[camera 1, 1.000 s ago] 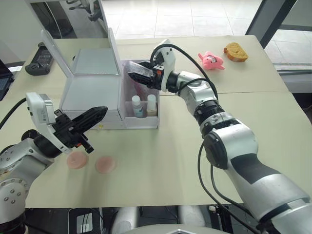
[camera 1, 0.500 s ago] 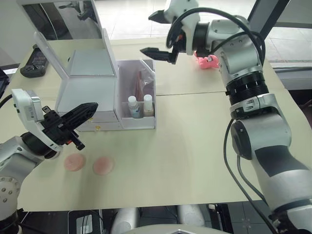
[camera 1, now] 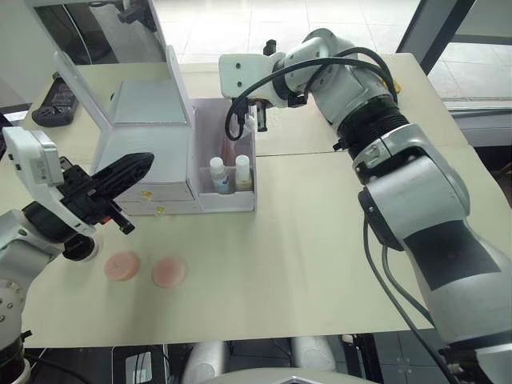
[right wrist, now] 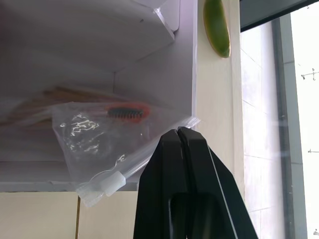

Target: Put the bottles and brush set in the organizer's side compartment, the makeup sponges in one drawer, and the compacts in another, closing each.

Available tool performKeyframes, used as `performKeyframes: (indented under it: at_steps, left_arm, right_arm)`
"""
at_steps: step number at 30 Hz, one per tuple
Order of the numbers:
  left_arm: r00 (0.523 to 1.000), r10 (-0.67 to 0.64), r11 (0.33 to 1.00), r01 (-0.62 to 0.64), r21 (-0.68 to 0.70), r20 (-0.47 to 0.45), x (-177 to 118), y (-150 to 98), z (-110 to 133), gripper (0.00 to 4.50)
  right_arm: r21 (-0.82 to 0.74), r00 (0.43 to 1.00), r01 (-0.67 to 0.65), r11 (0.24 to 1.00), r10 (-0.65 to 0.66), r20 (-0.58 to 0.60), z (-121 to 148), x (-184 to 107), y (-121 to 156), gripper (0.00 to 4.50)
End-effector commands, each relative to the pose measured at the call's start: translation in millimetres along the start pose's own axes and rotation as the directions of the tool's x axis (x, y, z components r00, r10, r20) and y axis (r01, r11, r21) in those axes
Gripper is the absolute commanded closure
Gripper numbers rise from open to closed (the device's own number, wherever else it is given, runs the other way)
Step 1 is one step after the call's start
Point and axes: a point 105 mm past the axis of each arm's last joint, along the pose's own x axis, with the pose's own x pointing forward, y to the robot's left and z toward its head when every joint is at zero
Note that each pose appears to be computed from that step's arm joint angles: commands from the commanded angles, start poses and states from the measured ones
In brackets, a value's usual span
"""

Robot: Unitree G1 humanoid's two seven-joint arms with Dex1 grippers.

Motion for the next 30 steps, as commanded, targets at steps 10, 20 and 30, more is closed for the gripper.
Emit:
performKeyframes:
  at_steps: [10,20,30]
  left_arm:
    - [0.999,-0.023,0.998,0.025,0.052,-0.027,-4,-7,12,4.50]
    - [0.998,0.008,0.999,-0.005,0.052,-0.057,-7,0,7,4.50]
    - [0.999,0.007,0.998,-0.004,0.056,-0.052,-2,5,7,4.50]
  right_arm:
    - [-0.145,0.998,-0.036,0.989,0.027,-0.058,16,41,40,4.46]
    - [-0.060,0.986,0.166,0.984,-0.163,0.043,29,9,-17,4.46]
    - [0.057,0.964,0.087,0.995,-0.098,0.245,53,-39,-50,4.46]
